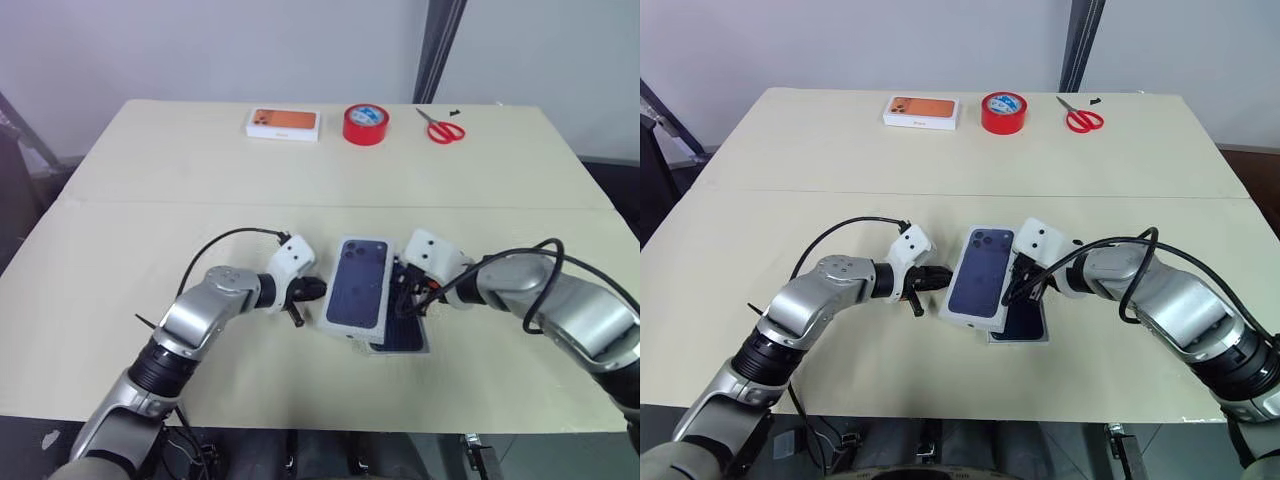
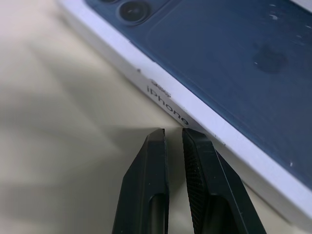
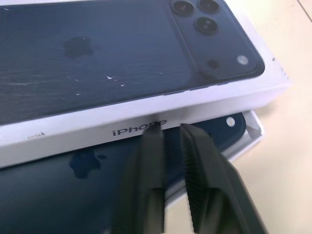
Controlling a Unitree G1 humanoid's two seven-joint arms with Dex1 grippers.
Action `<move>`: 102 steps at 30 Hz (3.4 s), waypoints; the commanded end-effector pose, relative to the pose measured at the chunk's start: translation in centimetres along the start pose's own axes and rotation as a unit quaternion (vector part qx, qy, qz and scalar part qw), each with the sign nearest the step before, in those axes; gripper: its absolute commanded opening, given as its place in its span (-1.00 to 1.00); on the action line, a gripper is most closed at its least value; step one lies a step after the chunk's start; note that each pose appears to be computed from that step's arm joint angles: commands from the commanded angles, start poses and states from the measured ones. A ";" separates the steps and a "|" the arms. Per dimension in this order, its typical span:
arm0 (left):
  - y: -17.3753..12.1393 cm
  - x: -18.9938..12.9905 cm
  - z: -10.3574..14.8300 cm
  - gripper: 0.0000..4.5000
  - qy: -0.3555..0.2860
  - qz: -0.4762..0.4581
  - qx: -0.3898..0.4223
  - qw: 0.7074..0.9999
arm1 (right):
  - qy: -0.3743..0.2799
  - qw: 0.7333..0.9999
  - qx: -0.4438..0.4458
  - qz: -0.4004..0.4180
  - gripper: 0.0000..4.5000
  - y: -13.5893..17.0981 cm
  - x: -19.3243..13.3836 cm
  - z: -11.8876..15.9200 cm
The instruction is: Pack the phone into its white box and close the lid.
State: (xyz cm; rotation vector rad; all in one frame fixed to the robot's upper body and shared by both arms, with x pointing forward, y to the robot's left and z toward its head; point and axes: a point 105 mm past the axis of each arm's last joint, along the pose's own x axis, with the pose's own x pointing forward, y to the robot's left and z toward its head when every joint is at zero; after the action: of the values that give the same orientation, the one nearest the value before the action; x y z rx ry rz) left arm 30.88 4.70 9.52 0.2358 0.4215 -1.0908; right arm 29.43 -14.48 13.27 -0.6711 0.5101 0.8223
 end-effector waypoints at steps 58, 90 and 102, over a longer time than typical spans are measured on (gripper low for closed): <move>-4.3 1.8 3.6 -0.74 -0.011 -0.125 0.058 0.990 | 0.029 0.999 -0.033 0.023 -0.99 1.4 -2.3 -2.0; -4.8 2.1 4.5 -0.74 -0.021 -0.131 0.069 0.989 | 0.037 0.999 -0.031 -0.006 -0.99 -0.2 -3.1 -2.4; -4.7 2.2 4.0 -0.74 -0.013 -0.130 0.067 0.989 | 0.042 0.999 -0.021 0.007 -0.99 0.6 -2.7 -3.1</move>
State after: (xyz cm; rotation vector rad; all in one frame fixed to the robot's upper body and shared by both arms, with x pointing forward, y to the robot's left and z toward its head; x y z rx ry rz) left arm 28.85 0.25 10.72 0.2732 0.4386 -1.3312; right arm 27.10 -18.66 11.91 -0.7347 0.6257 0.7877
